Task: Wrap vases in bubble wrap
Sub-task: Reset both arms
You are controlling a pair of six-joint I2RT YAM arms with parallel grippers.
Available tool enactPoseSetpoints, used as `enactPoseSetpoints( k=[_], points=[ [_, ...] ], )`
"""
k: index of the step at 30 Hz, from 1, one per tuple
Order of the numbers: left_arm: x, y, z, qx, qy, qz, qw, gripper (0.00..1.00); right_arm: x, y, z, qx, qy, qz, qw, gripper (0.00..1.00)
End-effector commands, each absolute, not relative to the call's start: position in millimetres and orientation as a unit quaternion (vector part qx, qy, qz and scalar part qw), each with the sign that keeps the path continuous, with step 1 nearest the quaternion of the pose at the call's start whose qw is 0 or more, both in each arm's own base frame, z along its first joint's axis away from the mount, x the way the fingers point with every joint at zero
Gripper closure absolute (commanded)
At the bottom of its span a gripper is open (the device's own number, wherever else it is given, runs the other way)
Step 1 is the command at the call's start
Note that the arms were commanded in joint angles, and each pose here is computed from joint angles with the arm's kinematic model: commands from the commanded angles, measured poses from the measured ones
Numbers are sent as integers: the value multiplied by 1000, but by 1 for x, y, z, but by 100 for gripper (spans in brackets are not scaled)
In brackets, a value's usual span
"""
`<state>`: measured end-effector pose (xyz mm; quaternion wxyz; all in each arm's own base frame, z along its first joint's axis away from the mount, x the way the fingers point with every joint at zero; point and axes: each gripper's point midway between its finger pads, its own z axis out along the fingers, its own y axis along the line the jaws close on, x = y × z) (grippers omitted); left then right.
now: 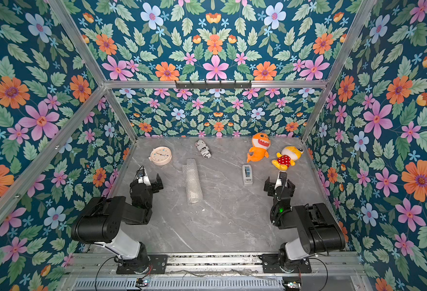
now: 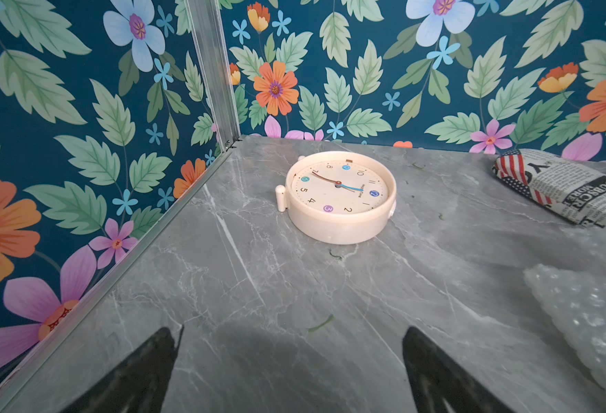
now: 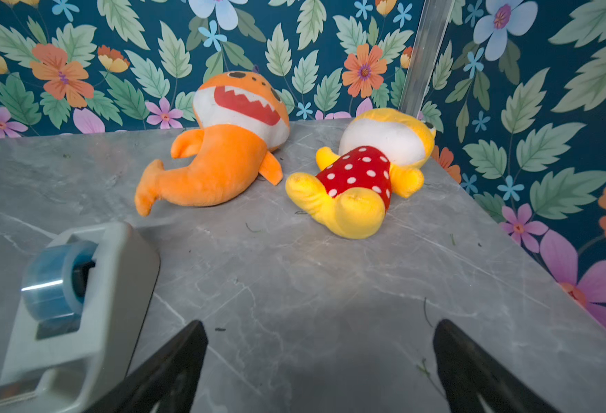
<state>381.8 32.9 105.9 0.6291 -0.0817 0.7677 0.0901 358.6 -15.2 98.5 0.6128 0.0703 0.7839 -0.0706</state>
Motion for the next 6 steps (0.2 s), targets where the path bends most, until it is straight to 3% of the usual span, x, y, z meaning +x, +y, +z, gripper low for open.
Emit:
enactPoseSetpoints(
  k=[1,6],
  points=[
    [384,32,113,-83,759,88,639,0,362,-15,113,66,767,-72,634,1],
    [384,33,112,-83,760,88,639,0,363,-14,112,65,769,-70,633,1]
  ],
)
